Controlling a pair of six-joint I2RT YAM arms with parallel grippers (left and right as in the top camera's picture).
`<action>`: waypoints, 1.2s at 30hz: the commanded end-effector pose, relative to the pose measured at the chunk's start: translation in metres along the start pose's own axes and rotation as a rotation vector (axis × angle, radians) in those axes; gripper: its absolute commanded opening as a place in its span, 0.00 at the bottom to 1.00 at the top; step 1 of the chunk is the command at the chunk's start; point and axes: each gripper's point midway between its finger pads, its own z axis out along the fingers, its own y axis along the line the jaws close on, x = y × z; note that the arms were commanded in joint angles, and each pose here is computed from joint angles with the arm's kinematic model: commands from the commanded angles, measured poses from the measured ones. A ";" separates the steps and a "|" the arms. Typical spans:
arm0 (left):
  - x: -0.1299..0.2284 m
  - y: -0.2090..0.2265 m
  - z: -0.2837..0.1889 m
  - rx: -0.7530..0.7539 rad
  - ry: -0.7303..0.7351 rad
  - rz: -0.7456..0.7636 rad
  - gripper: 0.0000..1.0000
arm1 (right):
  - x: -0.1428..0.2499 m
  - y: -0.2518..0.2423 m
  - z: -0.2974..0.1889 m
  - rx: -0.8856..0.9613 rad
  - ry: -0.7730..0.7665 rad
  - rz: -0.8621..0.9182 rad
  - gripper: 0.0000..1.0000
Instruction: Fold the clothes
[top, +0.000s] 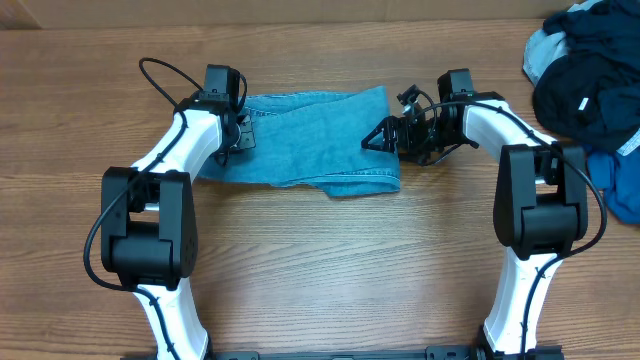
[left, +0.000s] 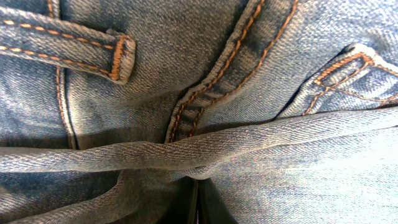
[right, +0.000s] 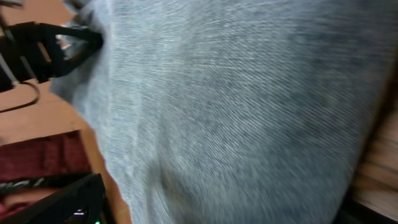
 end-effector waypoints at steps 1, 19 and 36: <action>0.013 -0.003 0.021 0.024 0.057 -0.007 0.04 | 0.009 0.016 0.024 -0.098 0.046 0.036 1.00; -0.089 -0.023 -0.101 0.105 -0.203 -0.051 0.04 | -0.061 -0.064 -0.153 0.509 -0.205 0.329 0.04; -0.113 -0.021 -0.200 0.170 -0.410 -0.039 0.04 | -0.120 0.028 -0.154 0.823 -0.361 0.106 0.04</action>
